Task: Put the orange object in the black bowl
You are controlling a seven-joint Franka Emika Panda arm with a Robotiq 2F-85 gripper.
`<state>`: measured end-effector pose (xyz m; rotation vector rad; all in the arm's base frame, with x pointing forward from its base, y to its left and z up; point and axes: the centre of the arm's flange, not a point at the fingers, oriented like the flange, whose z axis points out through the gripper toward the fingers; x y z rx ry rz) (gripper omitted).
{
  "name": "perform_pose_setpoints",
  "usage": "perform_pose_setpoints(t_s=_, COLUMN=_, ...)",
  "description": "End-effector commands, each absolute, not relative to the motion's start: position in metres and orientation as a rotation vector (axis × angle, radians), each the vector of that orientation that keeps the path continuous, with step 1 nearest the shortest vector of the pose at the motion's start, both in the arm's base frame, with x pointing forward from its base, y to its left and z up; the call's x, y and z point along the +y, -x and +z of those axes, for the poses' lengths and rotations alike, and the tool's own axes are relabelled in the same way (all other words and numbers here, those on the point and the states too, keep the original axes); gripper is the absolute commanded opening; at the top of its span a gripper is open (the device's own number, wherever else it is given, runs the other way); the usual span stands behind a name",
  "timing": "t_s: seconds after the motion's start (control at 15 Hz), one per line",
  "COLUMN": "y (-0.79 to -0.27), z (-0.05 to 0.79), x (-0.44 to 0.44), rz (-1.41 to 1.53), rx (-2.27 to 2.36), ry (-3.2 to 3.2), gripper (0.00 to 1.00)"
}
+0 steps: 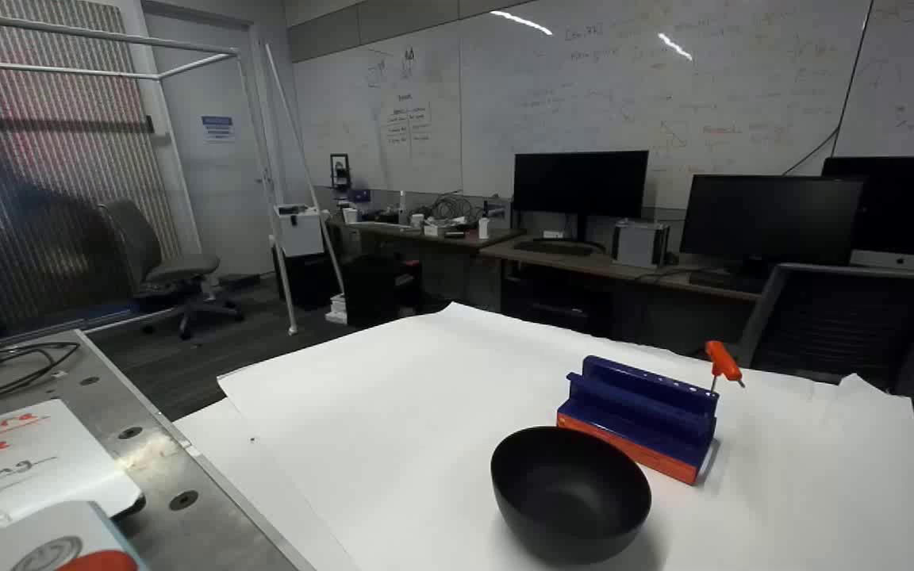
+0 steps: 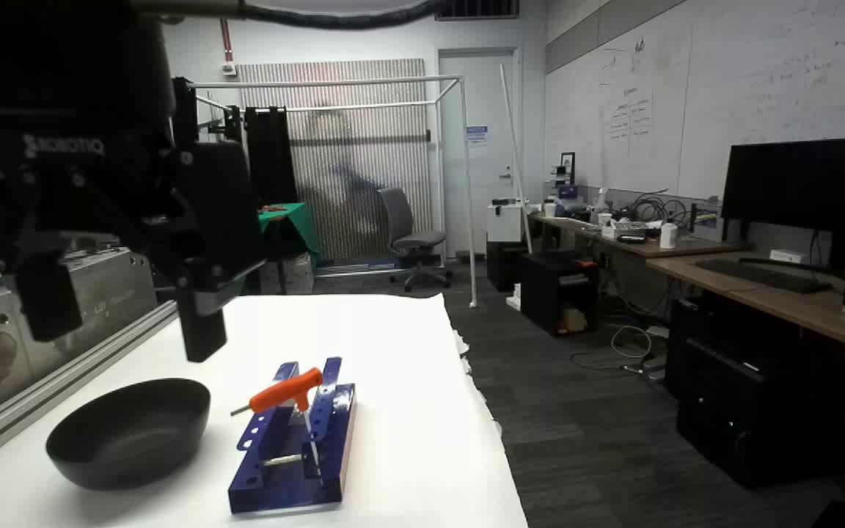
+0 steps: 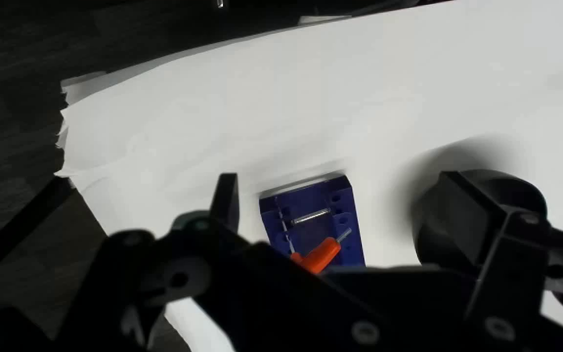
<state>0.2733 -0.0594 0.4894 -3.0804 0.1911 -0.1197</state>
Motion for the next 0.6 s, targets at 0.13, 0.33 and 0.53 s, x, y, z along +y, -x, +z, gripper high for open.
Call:
perform_pose_setpoints(t_s=0.13, y=-0.273, z=0.493, x=-0.060, rz=-0.133, rx=0.191, ry=3.080, gripper=1.00)
perform_pose_setpoints(t_s=0.33, y=-0.273, z=0.493, x=-0.060, rz=-0.134, rx=0.191, ry=3.080, gripper=1.00)
perform_pose_setpoints(t_s=0.53, y=-0.301, z=0.495, x=-0.045, rz=-0.115, rx=0.212, ry=3.130, gripper=1.00)
